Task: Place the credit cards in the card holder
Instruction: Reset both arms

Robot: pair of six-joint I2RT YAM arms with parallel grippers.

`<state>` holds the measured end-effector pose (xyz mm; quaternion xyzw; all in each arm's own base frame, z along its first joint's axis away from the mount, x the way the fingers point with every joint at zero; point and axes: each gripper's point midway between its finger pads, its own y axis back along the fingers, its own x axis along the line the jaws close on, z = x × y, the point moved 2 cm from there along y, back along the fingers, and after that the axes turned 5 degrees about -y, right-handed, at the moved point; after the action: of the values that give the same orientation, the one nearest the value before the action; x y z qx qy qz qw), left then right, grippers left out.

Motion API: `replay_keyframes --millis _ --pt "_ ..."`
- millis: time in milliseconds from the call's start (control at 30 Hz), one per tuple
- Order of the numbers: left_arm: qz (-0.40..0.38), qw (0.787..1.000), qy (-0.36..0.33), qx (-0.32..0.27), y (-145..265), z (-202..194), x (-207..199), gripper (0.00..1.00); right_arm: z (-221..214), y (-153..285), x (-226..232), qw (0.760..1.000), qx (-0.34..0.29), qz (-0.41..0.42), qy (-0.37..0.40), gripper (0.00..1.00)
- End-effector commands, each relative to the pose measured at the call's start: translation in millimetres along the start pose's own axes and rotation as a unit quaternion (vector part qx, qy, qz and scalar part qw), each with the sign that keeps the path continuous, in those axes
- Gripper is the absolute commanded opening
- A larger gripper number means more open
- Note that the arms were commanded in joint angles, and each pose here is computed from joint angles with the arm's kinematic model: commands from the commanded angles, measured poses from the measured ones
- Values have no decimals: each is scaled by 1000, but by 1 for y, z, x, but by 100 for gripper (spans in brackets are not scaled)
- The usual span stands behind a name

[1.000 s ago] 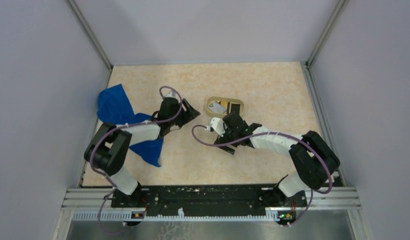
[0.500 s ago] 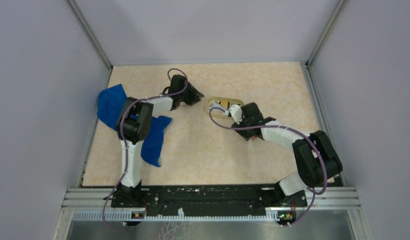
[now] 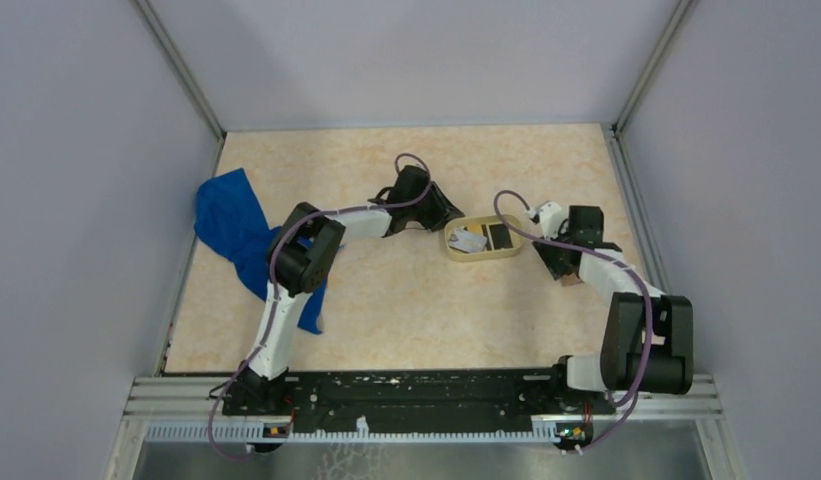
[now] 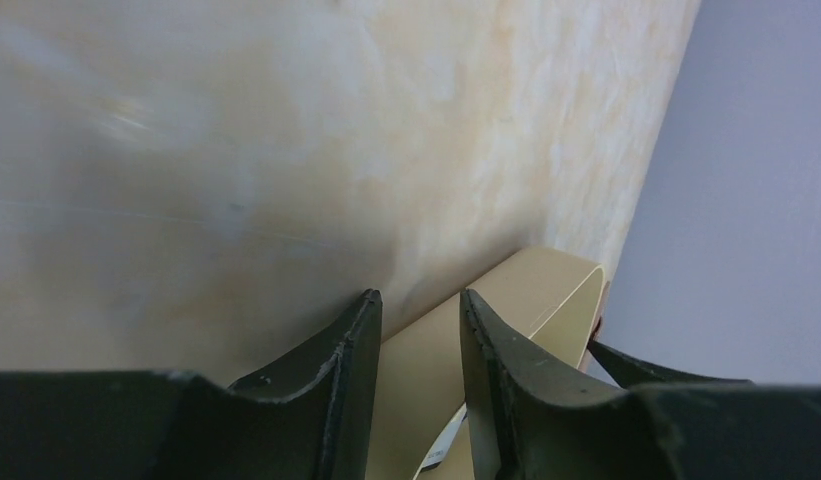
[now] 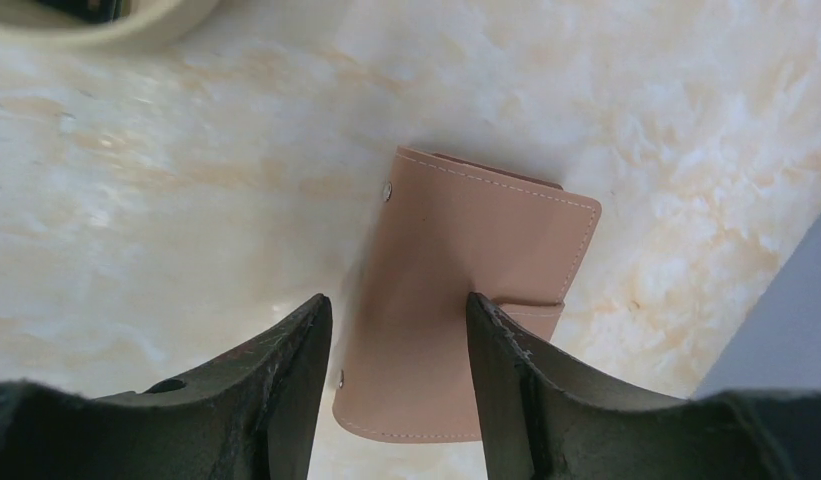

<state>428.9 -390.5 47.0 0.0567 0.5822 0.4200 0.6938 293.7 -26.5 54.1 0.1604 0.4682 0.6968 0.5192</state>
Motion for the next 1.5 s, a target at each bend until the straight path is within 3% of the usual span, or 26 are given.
replay_keyframes --millis 0,400,567,733,833,900,1033,1133,1300,1467 --pt "63 997 29 37 -29 -60 22 42 -9 10 -26 1000 -15 -4 -16 52" --pt "7 996 16 88 -76 -114 -23 41 -23 32 -73 997 -38 2 -64 58" --pt "-30 996 -34 74 -73 -102 -42 43 4 63 -57 993 -98 54 -45 84" --pt "-70 992 -97 39 -48 -70 -73 46 42 101 -37 975 -176 115 -74 98" --pt "-123 978 -169 -12 -9 -35 -99 48 67 128 -38 958 -222 109 -148 99" --pt "-164 955 -241 -51 29 -15 -123 53 80 147 -44 947 -251 86 -179 99" --pt "-195 902 -363 -128 115 6 -156 77 101 190 -42 936 -315 66 -145 99" --pt "-220 880 -386 -169 175 13 -158 97 115 216 -38 917 -356 66 -167 98" --pt "-291 879 -342 -163 257 17 -120 99 129 250 -33 882 -406 65 -229 98" --pt "-238 884 -345 -207 305 14 -72 99 138 268 -29 859 -429 82 -267 98"
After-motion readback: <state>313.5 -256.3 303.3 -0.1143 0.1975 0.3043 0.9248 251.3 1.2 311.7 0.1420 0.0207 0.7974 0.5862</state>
